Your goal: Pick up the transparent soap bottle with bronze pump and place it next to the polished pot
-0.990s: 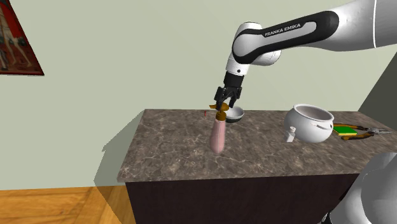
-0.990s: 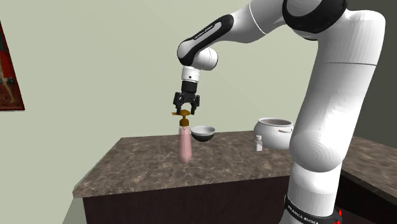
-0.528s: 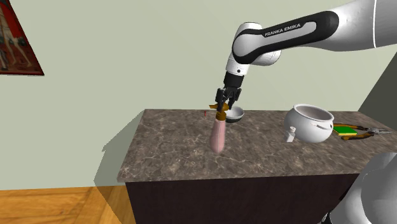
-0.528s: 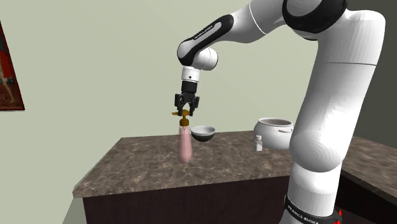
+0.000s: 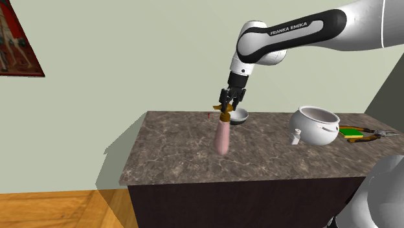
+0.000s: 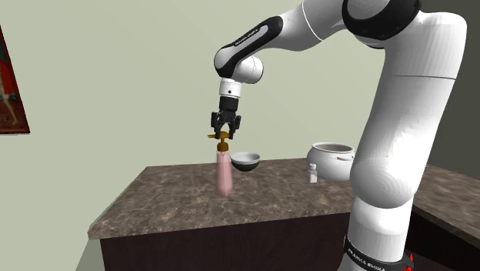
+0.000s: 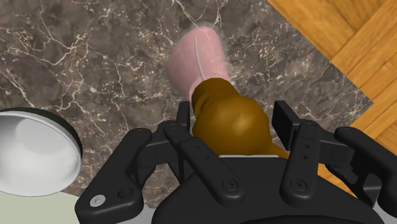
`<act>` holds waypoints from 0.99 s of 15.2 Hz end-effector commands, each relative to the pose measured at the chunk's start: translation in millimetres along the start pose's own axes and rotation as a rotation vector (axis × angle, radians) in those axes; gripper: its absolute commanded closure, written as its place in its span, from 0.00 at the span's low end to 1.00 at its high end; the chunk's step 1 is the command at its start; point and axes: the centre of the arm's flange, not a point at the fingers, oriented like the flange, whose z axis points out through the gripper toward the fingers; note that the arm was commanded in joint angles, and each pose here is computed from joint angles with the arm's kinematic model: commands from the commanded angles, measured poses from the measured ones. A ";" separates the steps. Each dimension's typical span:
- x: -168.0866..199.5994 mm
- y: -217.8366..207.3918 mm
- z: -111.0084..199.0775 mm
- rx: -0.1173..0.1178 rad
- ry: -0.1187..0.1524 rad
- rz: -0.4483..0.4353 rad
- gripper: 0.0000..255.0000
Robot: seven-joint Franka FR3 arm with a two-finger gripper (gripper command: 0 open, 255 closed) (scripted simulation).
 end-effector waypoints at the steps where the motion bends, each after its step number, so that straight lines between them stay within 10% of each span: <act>1: 0.7 -0.8 -10.0 0.000 0.001 0.000 1.00; 15: 3.5 -12.8 -82.9 0.000 0.001 0.000 1.00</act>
